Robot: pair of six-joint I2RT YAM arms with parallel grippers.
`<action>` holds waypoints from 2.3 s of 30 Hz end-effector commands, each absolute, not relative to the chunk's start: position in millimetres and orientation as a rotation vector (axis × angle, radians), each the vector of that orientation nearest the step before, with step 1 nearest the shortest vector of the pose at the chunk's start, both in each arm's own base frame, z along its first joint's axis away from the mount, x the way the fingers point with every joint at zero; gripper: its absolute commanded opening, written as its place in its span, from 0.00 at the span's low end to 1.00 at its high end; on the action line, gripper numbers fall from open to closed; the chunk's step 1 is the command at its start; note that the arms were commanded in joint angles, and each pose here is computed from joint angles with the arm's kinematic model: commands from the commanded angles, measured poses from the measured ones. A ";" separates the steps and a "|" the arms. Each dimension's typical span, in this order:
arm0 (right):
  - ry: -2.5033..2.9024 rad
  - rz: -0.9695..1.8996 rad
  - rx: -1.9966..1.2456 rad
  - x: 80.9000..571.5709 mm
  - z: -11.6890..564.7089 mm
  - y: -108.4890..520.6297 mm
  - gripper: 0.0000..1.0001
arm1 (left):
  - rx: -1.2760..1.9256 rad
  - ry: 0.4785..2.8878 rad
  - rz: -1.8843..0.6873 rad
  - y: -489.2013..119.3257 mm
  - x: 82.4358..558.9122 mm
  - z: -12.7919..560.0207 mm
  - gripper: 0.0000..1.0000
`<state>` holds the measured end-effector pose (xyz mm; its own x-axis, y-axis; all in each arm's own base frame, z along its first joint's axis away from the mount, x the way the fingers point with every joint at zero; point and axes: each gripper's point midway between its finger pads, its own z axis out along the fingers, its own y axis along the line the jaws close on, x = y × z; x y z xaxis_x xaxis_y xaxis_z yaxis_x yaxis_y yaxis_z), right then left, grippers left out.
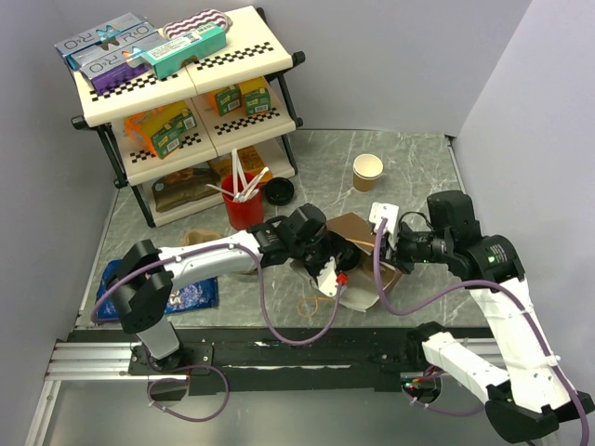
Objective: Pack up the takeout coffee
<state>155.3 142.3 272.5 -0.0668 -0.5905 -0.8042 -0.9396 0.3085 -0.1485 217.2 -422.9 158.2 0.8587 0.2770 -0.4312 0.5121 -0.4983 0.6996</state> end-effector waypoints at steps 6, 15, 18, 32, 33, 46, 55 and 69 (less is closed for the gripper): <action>1.682 0.594 -1.375 155.9 291.7 154.0 0.00 | 2.022 0.493 -0.265 -453.1 232.3 180.0 0.01; 1.694 0.590 -1.359 157.7 296.3 153.5 0.00 | 1.951 0.474 -0.224 -453.3 236.7 199.4 0.01; 1.697 0.591 -1.345 161.1 297.7 154.6 0.00 | 1.968 0.461 -0.220 -451.7 234.6 196.9 0.01; 1.707 0.604 -1.337 160.6 301.3 155.5 0.00 | 2.000 0.508 -0.237 -448.5 235.9 175.0 0.01; 1.707 0.614 -1.335 160.1 301.5 156.3 0.00 | 1.988 0.530 -0.244 -451.2 240.1 179.7 0.01; 1.726 0.642 -1.342 157.3 300.2 157.6 0.00 | 1.993 0.676 -0.276 -458.3 265.2 149.8 0.01; 1.743 0.645 -1.340 158.6 299.0 157.3 0.00 | 1.981 0.689 -0.263 -463.6 268.9 143.4 0.01; 1.756 0.628 -1.326 160.5 300.7 154.8 0.00 | 1.984 0.800 -0.248 -456.7 273.8 138.0 0.62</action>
